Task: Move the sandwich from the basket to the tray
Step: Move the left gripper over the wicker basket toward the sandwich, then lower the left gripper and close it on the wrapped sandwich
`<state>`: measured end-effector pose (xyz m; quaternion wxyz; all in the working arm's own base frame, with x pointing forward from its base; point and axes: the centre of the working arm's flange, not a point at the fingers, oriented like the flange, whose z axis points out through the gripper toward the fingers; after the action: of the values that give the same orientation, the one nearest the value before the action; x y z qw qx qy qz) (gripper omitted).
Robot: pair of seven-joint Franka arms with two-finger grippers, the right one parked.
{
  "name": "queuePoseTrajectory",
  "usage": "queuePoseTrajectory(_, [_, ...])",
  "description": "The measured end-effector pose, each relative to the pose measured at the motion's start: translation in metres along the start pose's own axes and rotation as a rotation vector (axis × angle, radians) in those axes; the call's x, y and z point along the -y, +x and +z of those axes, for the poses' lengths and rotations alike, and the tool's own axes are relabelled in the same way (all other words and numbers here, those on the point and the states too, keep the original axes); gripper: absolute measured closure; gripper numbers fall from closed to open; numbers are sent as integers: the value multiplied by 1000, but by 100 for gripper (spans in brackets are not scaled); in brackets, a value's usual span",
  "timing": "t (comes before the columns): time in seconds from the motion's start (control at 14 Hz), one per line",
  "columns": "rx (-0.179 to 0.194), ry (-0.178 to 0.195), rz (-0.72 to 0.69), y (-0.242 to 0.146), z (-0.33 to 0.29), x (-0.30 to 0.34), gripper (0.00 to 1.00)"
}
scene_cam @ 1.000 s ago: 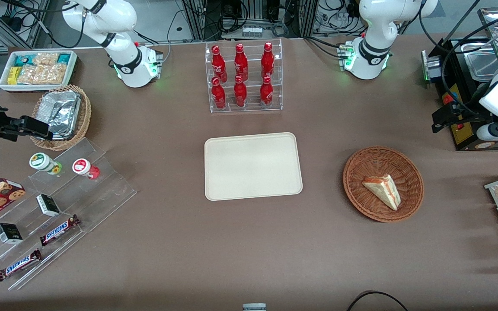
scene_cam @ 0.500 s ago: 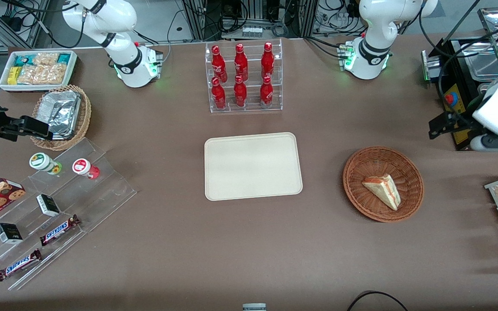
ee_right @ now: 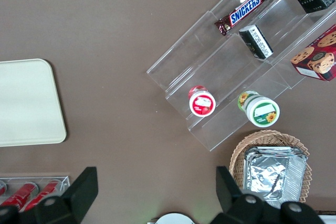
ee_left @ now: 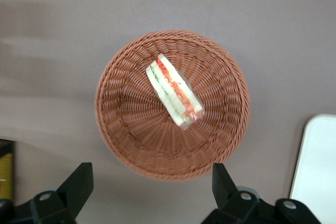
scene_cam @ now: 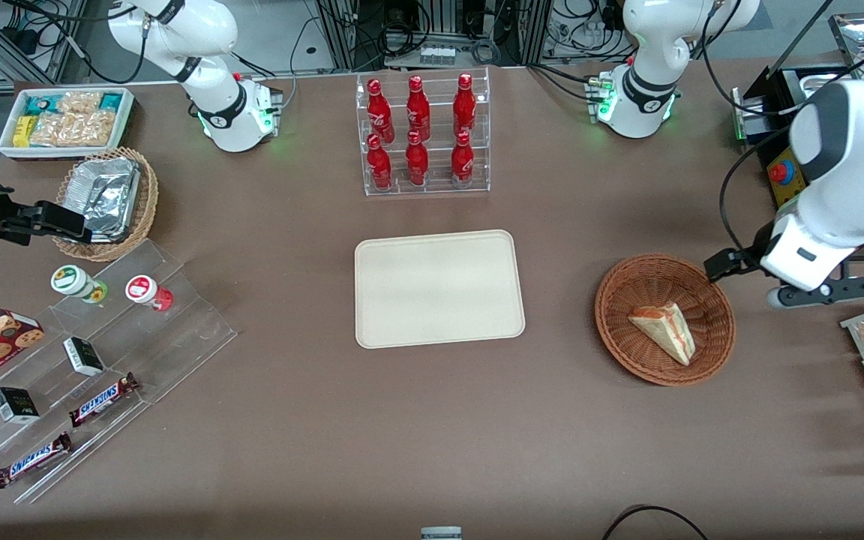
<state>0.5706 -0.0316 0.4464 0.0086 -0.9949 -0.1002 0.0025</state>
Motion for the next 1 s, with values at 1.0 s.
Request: queuePoseTrajectory(1.0, [-82,-57,-323,-19,140,-18,0])
